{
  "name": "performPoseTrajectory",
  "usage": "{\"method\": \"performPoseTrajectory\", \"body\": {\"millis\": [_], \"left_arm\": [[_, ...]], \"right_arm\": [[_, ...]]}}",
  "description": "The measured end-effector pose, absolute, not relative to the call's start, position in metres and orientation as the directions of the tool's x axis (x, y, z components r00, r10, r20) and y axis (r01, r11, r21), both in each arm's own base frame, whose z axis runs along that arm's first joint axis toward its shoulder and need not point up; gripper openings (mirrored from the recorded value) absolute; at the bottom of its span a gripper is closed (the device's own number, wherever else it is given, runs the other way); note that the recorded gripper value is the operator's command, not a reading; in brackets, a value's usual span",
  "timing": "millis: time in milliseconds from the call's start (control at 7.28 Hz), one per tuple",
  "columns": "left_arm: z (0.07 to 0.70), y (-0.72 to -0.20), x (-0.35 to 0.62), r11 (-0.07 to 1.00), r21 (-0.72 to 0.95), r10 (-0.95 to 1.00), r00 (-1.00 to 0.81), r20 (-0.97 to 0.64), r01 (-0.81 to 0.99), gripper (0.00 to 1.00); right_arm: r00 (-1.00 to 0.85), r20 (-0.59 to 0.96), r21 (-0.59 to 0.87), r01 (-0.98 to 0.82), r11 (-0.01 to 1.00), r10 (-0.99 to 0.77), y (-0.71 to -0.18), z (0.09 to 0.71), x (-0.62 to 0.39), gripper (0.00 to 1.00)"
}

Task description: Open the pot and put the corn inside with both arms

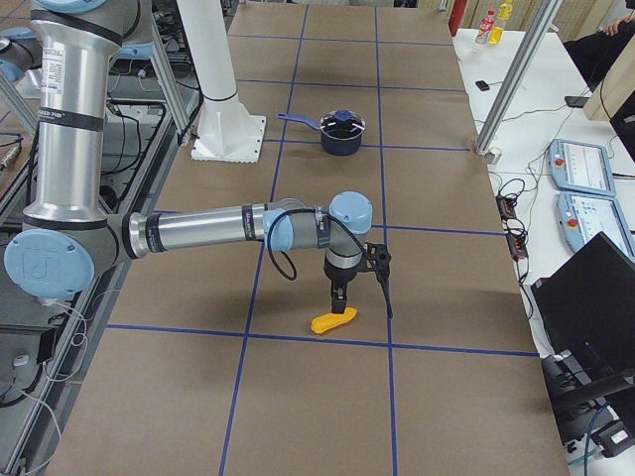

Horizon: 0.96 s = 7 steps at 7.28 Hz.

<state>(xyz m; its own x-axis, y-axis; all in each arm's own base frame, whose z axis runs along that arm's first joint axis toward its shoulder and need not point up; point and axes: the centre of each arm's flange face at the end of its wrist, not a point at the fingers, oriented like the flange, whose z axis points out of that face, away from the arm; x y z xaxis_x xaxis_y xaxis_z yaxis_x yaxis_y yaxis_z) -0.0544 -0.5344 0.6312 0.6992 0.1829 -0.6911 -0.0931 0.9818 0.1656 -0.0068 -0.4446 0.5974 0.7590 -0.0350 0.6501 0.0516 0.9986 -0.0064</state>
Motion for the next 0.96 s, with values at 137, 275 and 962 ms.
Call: {"method": "performPoseTrajectory", "body": {"millis": [137,275,962], "left_arm": [[0.630,-0.535,-0.054,0.982,0.166,0.181,0.698,-0.693,-0.091,1.00],[0.626,-0.537,-0.053,0.984,0.160,0.170,0.692,-0.701,-0.079,1.00],[0.473,-0.591,0.041,0.993,0.118,0.076,0.649,-0.757,0.020,1.00]], "right_arm": [[0.759,0.650,-0.005,0.052,0.999,-0.036,-0.445,0.597,-0.007,1.00],[0.759,0.650,-0.001,0.054,0.999,-0.040,-0.447,0.596,-0.007,1.00],[0.753,0.654,0.047,0.058,0.997,-0.075,-0.482,0.576,-0.015,1.00]]}}
